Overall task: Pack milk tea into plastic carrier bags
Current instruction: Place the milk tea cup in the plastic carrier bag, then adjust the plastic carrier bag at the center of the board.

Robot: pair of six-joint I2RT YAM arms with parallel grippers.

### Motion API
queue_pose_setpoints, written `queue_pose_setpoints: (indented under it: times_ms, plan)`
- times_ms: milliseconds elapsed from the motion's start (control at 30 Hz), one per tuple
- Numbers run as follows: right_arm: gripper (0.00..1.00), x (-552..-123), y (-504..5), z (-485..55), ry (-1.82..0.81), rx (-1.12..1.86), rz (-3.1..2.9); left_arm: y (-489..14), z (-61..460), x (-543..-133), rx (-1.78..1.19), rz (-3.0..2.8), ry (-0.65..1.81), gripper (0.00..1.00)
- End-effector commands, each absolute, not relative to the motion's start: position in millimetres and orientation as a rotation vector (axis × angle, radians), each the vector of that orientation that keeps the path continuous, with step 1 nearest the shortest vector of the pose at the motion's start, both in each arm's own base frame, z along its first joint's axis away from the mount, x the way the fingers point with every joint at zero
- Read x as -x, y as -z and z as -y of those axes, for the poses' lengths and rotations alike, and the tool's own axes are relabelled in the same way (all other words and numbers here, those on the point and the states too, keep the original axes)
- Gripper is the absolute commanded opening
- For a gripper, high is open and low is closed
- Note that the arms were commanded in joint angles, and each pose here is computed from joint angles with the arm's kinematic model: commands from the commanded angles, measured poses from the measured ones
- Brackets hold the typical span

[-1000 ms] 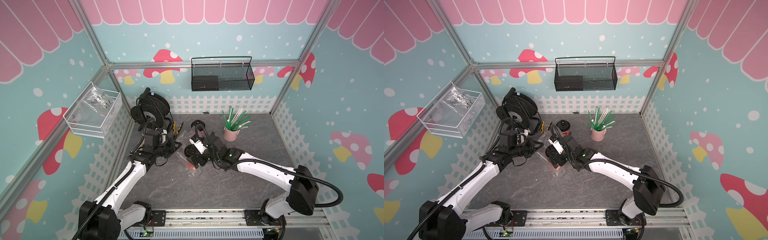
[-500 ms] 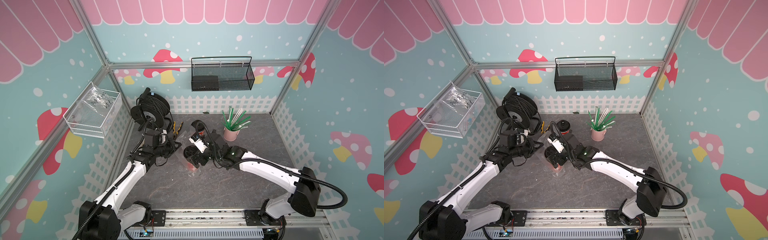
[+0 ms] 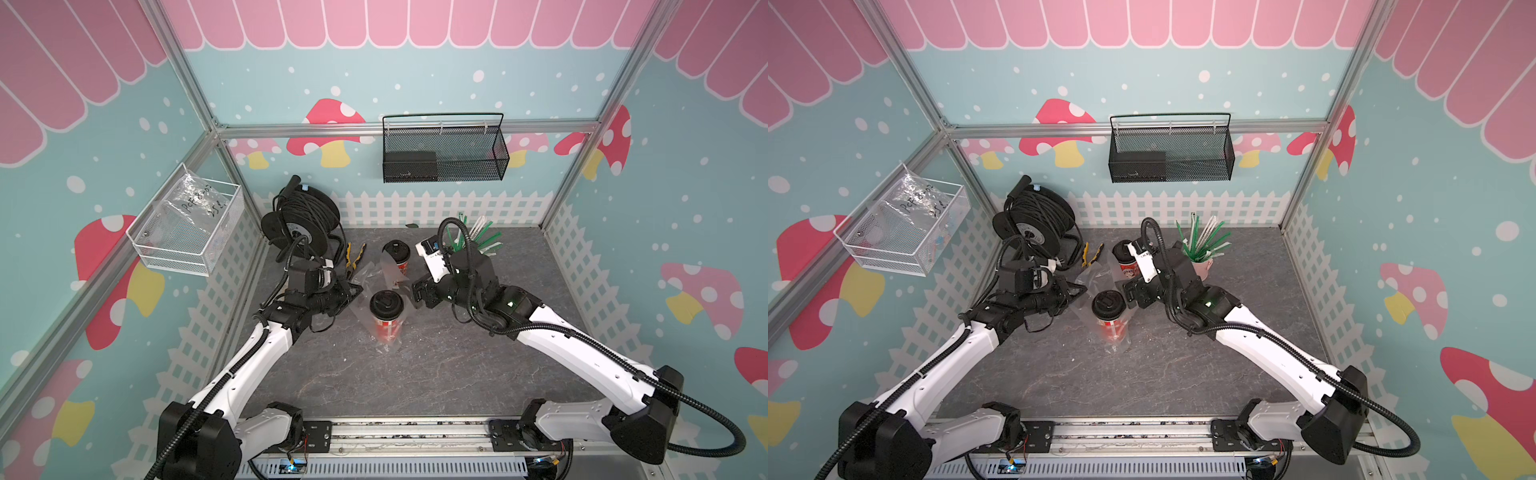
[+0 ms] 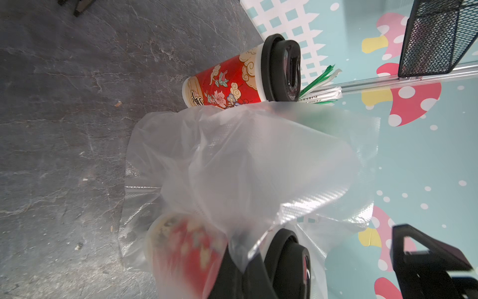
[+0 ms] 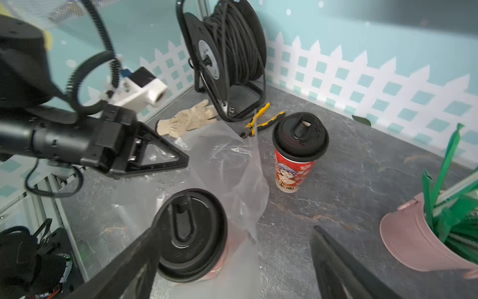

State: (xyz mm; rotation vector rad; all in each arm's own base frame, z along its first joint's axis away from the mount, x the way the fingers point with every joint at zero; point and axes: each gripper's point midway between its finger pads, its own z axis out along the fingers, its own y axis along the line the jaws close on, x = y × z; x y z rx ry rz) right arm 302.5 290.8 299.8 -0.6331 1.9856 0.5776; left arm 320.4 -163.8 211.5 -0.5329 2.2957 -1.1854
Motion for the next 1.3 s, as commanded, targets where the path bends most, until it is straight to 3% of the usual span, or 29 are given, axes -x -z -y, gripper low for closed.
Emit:
queue_pose_setpoints:
  times_ms: [0,133,400,533,1100,1267]
  plan:
    - [0.85,-314.4,-248.1,-289.4,-0.613,0.633,-2.127,-211.4,162.6,-319.2,0.517,-2.295,1.186,0.0]
    - [0.72,-311.4,-234.9,-305.3,-0.729,0.689,-2.133,-212.5,162.8,-319.2,0.516,-2.293,1.188,0.0]
    - [0.16,-306.5,-242.9,-309.3,-0.858,0.552,-2.149,-223.0,164.7,-320.6,0.497,-2.281,1.196,0.0]
    - [0.01,-298.8,-255.0,-315.4,-0.902,0.51,-2.139,-233.8,165.9,-321.6,0.488,-2.261,1.212,0.0]
    - [0.0,-288.2,-325.8,-298.7,-0.871,0.445,-2.159,-287.8,163.2,-298.1,0.422,-2.271,1.122,0.0]
    - [0.0,-276.6,-298.2,-297.4,-0.896,0.454,-2.218,-289.9,159.9,-290.1,0.42,-2.278,1.096,0.0]
